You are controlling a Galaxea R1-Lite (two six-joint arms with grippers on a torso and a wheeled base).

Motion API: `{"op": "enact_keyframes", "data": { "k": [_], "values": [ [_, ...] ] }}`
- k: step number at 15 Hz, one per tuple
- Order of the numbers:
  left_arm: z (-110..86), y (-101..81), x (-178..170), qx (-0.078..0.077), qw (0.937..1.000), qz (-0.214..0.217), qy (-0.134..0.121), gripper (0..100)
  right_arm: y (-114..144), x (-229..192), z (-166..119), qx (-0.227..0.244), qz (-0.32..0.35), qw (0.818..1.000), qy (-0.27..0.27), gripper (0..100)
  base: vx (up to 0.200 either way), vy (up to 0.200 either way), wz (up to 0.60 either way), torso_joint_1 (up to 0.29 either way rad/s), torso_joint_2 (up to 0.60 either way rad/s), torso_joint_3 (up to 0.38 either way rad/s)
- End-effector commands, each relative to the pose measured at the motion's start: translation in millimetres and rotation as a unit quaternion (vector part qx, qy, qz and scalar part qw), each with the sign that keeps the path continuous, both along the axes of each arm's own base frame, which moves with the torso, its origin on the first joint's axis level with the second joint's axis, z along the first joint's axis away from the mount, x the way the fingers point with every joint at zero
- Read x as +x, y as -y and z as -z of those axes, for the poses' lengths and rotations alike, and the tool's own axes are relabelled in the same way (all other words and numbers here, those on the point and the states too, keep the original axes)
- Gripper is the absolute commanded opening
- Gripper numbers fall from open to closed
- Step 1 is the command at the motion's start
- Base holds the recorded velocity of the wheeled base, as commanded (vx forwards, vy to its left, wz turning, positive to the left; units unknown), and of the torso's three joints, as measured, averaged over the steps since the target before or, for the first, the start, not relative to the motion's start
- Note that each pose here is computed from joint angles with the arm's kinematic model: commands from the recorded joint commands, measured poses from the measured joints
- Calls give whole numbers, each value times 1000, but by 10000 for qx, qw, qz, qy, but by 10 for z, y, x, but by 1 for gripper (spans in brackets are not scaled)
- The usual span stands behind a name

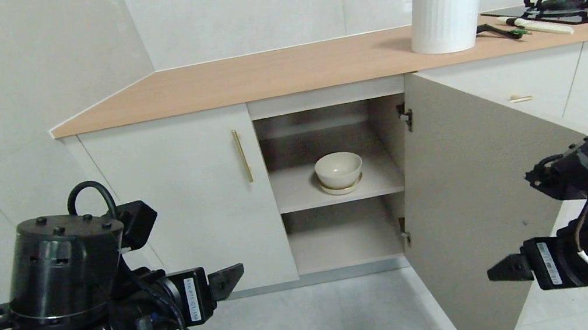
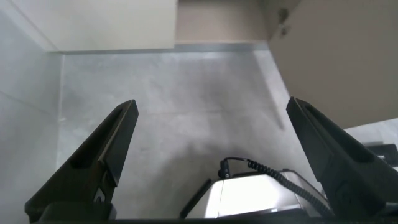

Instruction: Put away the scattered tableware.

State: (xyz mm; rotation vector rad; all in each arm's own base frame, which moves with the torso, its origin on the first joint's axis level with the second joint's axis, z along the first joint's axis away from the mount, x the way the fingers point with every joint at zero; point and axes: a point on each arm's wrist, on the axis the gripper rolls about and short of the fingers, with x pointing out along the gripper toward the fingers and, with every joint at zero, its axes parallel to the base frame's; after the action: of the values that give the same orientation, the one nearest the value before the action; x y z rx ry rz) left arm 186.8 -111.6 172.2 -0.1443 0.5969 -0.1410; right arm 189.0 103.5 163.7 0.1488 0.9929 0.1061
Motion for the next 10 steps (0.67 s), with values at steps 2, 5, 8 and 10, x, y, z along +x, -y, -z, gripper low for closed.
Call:
{"op": "enact_keyframes", "data": {
  "k": [2, 5, 8, 10],
  "values": [
    [3, 2, 3, 1, 10000, -2, -4, 100, 153, 14, -15, -567, -54, 9967, -581, 100, 0, 0, 0, 0, 0, 0],
    [16, 8, 11, 17, 10000, -2, -30, 100, 490, 116, -87, -911, 536, 9919, -708, 100, 0, 0, 0, 0, 0, 0],
    [20, 9, 14, 11, 10000, 0, -40, 100, 921, 244, -157, -1267, 1268, 9820, -599, 100, 0, 0, 0, 0, 0, 0],
    [27, 12, 18, 20, 10000, 0, -53, 100, 1095, 326, -150, -1314, 1550, 9772, -610, 100, 0, 0, 0, 0, 0, 0]
  ]
}}
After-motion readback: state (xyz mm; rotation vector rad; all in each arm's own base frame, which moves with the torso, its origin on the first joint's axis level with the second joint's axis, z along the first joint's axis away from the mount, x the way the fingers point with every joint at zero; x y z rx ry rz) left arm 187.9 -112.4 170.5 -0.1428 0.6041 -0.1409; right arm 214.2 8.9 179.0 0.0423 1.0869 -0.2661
